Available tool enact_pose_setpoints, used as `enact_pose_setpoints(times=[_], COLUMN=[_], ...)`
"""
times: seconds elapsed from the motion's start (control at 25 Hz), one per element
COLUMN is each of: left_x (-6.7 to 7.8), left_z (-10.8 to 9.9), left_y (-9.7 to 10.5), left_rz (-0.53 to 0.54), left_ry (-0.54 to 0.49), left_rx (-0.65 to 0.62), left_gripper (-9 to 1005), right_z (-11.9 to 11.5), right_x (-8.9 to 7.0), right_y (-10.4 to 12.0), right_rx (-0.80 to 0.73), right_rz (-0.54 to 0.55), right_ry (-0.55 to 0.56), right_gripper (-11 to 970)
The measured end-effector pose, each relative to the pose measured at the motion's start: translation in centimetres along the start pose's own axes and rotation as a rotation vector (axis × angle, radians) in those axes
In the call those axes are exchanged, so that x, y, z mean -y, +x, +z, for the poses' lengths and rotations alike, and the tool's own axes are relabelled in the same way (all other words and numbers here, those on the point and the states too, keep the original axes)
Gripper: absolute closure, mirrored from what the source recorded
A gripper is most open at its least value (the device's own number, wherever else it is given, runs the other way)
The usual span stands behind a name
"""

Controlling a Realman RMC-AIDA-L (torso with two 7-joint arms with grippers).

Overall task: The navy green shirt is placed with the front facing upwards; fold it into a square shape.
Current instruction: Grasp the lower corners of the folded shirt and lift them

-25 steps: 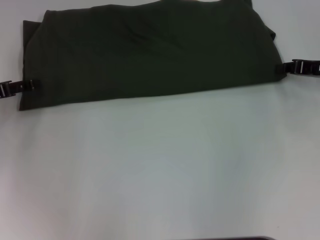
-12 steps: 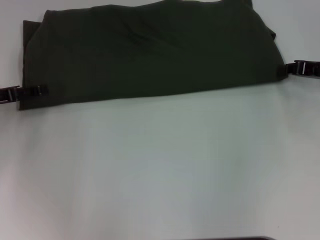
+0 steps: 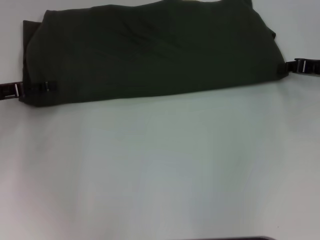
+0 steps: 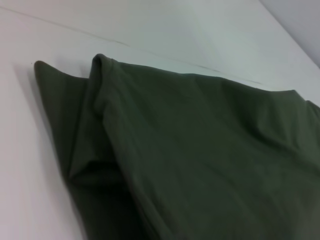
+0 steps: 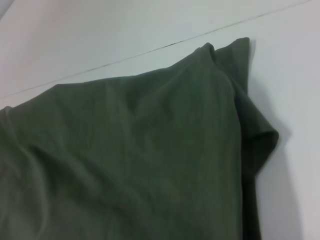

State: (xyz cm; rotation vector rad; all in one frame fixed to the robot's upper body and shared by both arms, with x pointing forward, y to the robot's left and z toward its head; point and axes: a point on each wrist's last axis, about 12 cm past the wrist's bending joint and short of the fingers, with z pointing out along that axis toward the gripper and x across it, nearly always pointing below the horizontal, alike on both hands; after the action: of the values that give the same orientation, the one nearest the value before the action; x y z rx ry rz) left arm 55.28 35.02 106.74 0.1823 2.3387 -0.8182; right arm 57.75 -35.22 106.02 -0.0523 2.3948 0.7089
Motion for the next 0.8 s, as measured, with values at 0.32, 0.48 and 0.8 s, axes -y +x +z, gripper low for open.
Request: enact_pose_setpoints(times=[0.32,0.48,0.8], left_x=[-0.15,-0.26,-0.48], left_z=[-0.22,-0.40,-0.63], left_y=[-0.08,-0.11,-0.15], left_rz=[0.019,0.037,0.040], left_ry=[-0.006,-0.009,-0.020], left_rx=[-0.018,-0.048,-0.069], left_gripper=[206,207,236], right_z=[0.03,-0.01,-0.08], right_x=[0.01,0.06,0.07], right_y=[0.03,0.12,0.20], right_rx=[-0.001,-0.003,-0.005], right_rz=[0.001,0.004,0.006], right_ry=[0.002,0.002,-0.001], right_gripper=[934,933,930])
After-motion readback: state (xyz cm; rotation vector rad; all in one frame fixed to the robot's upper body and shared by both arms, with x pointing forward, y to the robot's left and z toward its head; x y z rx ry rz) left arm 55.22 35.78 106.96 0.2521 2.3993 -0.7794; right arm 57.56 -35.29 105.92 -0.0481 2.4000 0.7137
